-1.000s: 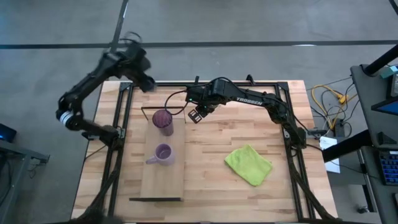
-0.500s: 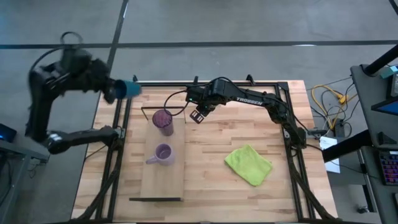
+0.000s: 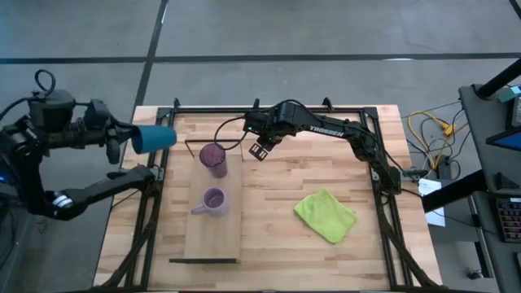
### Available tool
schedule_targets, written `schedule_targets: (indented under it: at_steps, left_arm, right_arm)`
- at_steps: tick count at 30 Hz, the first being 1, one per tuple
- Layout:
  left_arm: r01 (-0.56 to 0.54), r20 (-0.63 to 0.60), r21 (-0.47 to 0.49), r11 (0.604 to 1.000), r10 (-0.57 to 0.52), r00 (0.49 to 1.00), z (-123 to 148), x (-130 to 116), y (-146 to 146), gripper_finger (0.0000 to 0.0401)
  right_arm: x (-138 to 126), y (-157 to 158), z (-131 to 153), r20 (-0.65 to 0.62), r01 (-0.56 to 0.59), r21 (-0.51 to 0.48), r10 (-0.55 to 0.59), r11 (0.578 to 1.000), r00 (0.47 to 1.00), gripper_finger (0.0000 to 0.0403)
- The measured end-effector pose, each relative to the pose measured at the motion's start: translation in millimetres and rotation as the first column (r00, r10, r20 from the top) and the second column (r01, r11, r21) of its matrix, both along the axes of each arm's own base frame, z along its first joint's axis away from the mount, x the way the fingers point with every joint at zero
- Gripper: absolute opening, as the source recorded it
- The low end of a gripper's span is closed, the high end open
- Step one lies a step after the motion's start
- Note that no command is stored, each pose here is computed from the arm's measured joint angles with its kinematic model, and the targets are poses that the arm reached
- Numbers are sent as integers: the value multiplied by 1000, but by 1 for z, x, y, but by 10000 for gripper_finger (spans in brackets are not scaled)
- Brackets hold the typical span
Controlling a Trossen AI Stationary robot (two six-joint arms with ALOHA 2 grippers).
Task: Stack small to large cups/mugs on shelf
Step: Put blue cup on the shelf
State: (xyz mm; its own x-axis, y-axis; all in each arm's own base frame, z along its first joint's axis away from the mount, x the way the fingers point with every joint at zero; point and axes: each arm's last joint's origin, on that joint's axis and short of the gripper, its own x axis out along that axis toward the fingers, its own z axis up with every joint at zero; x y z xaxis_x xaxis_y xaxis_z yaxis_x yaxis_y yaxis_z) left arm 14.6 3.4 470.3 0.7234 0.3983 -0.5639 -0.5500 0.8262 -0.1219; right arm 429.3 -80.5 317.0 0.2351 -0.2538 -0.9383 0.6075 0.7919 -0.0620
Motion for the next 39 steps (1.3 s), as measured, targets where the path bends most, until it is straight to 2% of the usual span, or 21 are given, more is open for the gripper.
schedule_targets:
  at_steps: [3, 7, 14, 17, 21, 24, 28, 33, 36, 39]
  left_arm:
    - [25, -46, -8, 1000, -25, 999, 0, 11, 14, 0]
    - [114, -125, -3, 994, -113, 986, -2, 31, 38, 0]
    - [278, -14, 66, 958, -278, 961, 7, 58, 63, 0]
    - [324, -20, 92, 941, -324, 946, 7, 68, 70, 0]
    - [409, -53, 55, 911, -406, 912, 1, 87, 77, 0]
    - [492, -82, 35, 870, -488, 869, -4, 106, 80, 0]
    - [552, -117, 48, 833, -544, 831, -7, 132, 78, 0]
    - [609, -73, 3, 793, -607, 791, -10, 161, 65, 0]
    - [593, -77, -63, 802, -597, 799, -13, 172, 52, 0]
    - [569, -100, -89, 817, -576, 812, -15, 178, 33, 0]
  right_arm:
    - [0, 0, 0, 1, 2, 0, -2, 1000, 1000, 98]
    - [0, 0, 0, 4, 6, 2, -6, 1000, 1000, 98]
    - [-2, -4, 0, -9, 47, -4, -47, 999, 999, 98]
    - [-4, -12, 0, -3, 99, -5, -99, 995, 995, 98]
    - [-11, -27, 0, -22, 150, 0, -150, 989, 988, 98]
    - [-19, -43, -1, -54, 200, 5, -199, 980, 978, 98]
    - [-27, -62, -1, -75, 250, 6, -249, 968, 966, 98]
    - [-33, -78, -1, -81, 254, 0, -253, 967, 964, 98]
    - [-35, -84, -1, -82, 264, -1, -263, 964, 961, 98]
    - [-36, -87, -1, -89, 244, -6, -243, 970, 966, 98]
